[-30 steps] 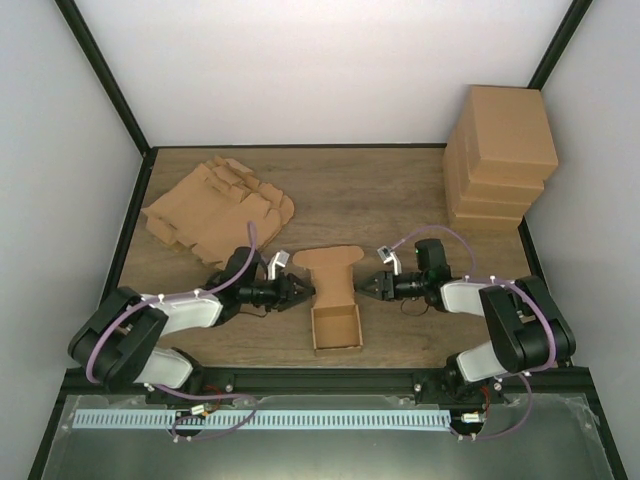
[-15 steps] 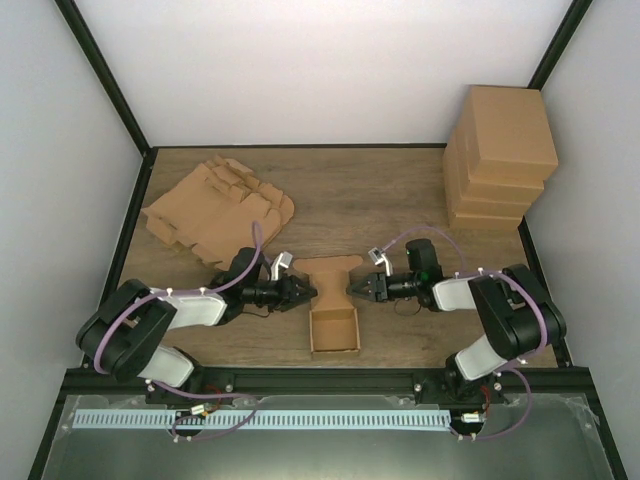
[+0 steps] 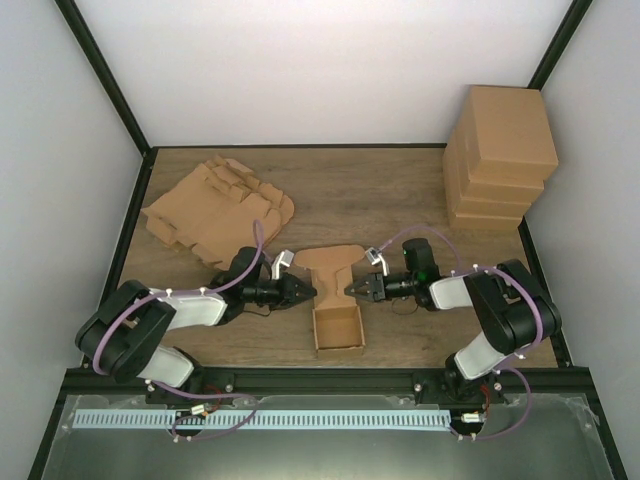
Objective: Fold the paper box
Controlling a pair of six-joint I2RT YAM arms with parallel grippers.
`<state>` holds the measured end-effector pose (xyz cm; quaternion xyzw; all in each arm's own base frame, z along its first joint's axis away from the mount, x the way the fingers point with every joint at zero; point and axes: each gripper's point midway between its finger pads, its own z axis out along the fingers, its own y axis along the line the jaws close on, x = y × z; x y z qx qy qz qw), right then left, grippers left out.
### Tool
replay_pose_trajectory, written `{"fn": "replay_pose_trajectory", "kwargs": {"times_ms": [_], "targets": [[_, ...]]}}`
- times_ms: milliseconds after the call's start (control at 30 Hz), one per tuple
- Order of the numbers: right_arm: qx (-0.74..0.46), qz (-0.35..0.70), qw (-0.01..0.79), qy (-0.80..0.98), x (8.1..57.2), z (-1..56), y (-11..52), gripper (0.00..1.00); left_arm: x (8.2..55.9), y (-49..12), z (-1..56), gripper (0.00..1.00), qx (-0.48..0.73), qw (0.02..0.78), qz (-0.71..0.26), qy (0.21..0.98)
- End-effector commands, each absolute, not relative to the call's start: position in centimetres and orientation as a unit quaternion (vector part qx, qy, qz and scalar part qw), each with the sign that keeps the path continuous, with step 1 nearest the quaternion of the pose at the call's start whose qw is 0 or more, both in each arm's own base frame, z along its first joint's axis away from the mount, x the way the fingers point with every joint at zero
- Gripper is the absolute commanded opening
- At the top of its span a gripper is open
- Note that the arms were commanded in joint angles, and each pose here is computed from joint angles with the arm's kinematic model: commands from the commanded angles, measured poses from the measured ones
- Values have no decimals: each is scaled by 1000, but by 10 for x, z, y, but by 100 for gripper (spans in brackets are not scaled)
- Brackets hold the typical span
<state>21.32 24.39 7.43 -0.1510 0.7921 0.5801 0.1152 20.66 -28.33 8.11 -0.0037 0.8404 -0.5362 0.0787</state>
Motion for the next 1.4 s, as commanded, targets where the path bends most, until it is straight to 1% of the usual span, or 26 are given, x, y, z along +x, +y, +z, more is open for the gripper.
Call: {"fn": "replay_pose_trajectory", "kwargs": {"times_ms": [0, 100, 433, 467, 500, 567, 700, 767, 900, 933, 1033, 1067, 1167, 1267, 1367], "targets": [[-202, 588, 141, 771, 219, 93, 253, 17, 213, -296, 113, 16, 53, 127, -565, 813], [-214, 589, 142, 766, 219, 95, 254, 14, 214, -297, 116, 16, 66, 138, -565, 810], [-271, 578, 170, 751, 217, 98, 258, 13, 219, -303, 124, 16, 102, 168, -567, 800], [-276, 577, 172, 749, 217, 98, 258, 13, 220, -303, 125, 15, 106, 174, -564, 800], [-280, 575, 174, 748, 216, 98, 259, 13, 221, -303, 123, 13, 106, 176, -558, 804], [-288, 572, 180, 747, 216, 98, 260, 13, 224, -303, 123, 4, 104, 183, -550, 808], [-298, 559, 194, 749, 217, 97, 263, 13, 224, -308, 124, 4, 111, 185, -549, 808], [-303, 555, 198, 749, 217, 97, 264, 10, 223, -310, 124, 4, 117, 188, -543, 810], [-318, 547, 216, 744, 216, 101, 267, 10, 224, -310, 126, 4, 127, 210, -522, 817], [-323, 544, 224, 742, 216, 103, 267, 10, 224, -310, 129, 4, 134, 218, -518, 816], [-339, 536, 247, 733, 216, 109, 267, 11, 225, -308, 138, 13, 157, 249, -501, 814], [-342, 535, 254, 730, 217, 112, 267, 13, 225, -307, 141, 15, 164, 259, -498, 811], [-362, 532, 273, 715, 215, 119, 268, 22, 224, -303, 148, 21, 181, 283, -486, 807], [-378, 523, 293, 706, 213, 122, 269, 25, 224, -300, 148, 23, 193, 293, -474, 807], [-386, 516, 302, 702, 212, 122, 269, 25, 227, -296, 141, 22, 191, 296, -456, 817]]}}
